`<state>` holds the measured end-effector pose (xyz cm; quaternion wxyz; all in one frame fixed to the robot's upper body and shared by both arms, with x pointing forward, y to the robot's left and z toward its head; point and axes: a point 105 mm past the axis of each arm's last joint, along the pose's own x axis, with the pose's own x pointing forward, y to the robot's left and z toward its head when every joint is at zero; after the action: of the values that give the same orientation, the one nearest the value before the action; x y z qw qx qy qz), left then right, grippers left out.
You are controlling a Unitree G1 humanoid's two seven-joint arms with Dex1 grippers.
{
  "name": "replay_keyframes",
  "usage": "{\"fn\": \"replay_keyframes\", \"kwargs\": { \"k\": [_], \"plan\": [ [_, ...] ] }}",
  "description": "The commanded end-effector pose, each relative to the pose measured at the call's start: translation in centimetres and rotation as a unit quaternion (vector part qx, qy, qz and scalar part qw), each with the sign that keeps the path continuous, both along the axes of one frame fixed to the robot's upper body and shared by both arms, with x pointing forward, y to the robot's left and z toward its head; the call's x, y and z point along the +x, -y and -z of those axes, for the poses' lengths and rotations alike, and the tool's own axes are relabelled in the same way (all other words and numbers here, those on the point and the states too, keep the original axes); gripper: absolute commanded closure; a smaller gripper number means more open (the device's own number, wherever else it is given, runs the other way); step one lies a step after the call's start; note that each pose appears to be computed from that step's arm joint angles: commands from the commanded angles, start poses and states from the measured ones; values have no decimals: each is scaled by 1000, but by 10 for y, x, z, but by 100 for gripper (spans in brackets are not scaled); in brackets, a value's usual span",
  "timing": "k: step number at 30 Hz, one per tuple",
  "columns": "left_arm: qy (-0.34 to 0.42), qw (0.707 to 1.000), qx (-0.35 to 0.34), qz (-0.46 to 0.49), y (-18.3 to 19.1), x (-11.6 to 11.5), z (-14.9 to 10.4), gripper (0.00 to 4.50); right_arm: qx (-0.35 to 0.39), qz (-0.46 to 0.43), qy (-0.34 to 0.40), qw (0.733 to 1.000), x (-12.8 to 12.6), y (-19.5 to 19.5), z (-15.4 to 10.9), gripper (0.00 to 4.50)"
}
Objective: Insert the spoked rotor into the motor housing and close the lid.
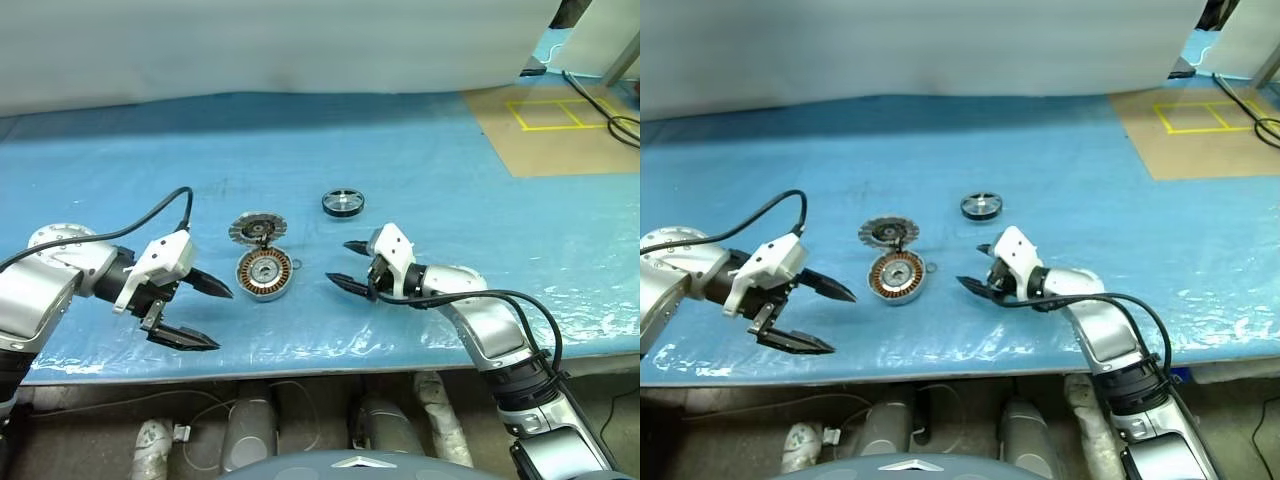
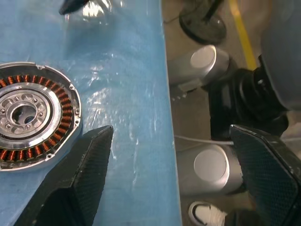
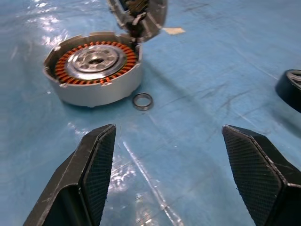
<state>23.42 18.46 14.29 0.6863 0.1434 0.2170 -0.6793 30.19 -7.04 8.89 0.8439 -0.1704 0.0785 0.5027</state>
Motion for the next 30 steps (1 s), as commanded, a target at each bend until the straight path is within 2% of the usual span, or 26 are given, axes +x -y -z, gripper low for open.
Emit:
{"fn": "replay_keyframes", "kwargs": {
  "k": [1,3,6,11,15,19,24,29,30],
  "plan": [
    [8,997,-52,-62,-7,10,11,31,-19,-20,32,999,7,-10,1,73],
    [22,991,-96,-94,-2,16,16,31,-37,-21,41,998,14,-11,8,73],
    [4,985,-120,-121,4,15,21,31,-39,-32,42,998,19,-17,12,73],
    [-1,987,-110,-118,7,6,30,31,-43,-57,42,997,25,-30,17,73],
    [-5,981,-145,-129,0,5,18,31,-40,-63,38,996,33,-41,23,73],
    [3,975,-154,-160,-7,8,13,31,-35,-62,44,996,40,-52,25,73],
    [18,977,-119,-179,-17,9,29,31,-26,-65,47,996,45,-64,25,73],
    [55,962,-155,-217,-12,24,23,31,-33,-75,51,995,45,-66,27,73],
    [57,962,-155,-219,-10,24,23,28,-34,-77,51,995,45,-66,27,92]
  ]
}}
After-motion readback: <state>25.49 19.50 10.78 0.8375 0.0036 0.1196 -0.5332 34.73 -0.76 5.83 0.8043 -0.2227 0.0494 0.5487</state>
